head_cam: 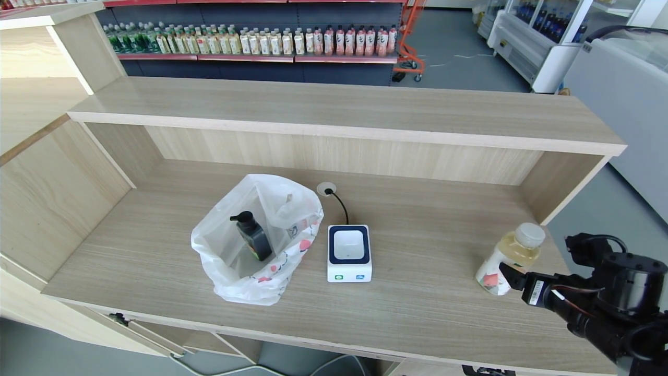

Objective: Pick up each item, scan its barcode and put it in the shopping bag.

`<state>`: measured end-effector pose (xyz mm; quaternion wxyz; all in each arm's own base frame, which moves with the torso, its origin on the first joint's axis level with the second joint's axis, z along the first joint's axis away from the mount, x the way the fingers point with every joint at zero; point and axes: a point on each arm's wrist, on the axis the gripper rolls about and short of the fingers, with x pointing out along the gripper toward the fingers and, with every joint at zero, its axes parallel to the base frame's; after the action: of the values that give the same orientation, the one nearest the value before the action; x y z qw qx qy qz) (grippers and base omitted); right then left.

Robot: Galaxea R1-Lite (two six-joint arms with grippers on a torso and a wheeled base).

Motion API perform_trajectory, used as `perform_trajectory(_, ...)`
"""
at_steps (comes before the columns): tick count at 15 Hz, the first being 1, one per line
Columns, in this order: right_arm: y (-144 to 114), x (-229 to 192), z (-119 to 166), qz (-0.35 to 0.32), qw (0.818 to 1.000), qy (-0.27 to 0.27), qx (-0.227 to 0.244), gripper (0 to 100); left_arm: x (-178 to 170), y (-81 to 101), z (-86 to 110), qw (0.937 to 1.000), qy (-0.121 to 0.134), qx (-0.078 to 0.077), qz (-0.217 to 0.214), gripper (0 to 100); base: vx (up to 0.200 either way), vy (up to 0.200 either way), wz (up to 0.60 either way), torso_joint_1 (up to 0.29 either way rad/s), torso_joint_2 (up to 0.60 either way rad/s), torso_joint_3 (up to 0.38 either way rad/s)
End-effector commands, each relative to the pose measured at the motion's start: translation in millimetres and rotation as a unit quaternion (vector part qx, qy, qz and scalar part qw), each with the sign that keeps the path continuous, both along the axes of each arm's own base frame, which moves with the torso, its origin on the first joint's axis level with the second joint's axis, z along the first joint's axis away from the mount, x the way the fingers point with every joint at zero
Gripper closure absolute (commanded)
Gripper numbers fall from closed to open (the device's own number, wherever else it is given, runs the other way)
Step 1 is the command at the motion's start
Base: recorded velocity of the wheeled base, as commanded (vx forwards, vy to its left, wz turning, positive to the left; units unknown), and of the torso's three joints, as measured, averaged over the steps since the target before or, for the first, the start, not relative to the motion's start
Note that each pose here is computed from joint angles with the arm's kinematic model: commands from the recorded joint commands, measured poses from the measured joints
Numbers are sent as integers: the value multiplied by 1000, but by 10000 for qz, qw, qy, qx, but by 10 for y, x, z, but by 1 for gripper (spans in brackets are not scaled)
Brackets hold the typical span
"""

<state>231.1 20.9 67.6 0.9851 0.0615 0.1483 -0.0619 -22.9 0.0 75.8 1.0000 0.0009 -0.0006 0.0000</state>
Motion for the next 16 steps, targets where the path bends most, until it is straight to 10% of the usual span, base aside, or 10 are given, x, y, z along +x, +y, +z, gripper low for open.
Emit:
perform_trajectory(1,27,73,-150,48,9998,183,-17,0,2,0,-3,10000,14,-1,0,0,0,0,0,0,0,0)
perform_trajectory(7,322,41,-89,578,9981,-167,149,0,1,0,1,10000,6,-1,0,0,0,0,0,0,0,0)
perform_trajectory(16,531,227,-252,-1083,9929,-385,305,0,1,0,1,10000,6,-1,0,0,0,0,0,0,0,0)
